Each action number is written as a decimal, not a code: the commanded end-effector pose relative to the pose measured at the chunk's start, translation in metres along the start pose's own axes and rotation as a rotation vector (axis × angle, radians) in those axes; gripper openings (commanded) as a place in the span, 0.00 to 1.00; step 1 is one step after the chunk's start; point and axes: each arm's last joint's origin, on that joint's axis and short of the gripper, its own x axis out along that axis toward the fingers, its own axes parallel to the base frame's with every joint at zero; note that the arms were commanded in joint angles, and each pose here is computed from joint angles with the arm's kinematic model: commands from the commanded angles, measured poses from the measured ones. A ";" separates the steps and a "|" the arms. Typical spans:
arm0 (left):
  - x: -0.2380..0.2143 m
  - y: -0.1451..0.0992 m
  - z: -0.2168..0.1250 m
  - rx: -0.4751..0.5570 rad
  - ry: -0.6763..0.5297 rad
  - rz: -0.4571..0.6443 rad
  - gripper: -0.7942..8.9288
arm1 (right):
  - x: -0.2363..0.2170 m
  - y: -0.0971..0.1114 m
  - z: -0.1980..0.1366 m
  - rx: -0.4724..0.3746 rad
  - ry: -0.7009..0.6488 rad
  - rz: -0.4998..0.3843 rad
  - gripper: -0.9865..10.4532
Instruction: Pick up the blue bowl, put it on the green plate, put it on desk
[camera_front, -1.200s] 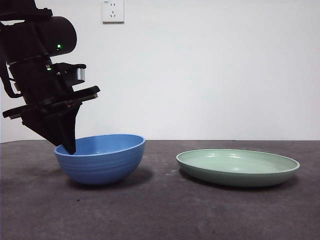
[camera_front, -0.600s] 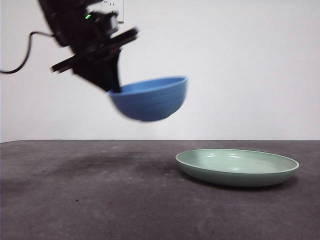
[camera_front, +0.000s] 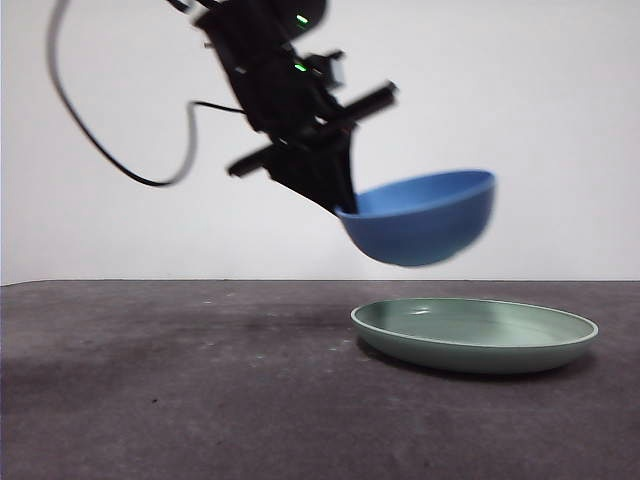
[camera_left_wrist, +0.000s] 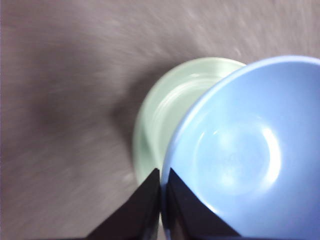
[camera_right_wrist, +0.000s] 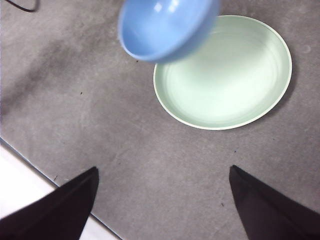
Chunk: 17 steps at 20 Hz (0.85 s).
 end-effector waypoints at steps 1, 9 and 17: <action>0.024 -0.012 0.009 0.018 0.007 -0.010 0.09 | -0.003 0.002 0.005 -0.005 -0.022 0.001 0.45; 0.081 -0.019 -0.002 0.042 0.107 0.017 0.09 | -0.003 0.002 0.005 -0.001 -0.021 0.001 0.45; 0.085 -0.020 -0.007 0.043 0.139 0.022 0.25 | -0.004 0.002 0.005 -0.003 -0.024 0.001 0.45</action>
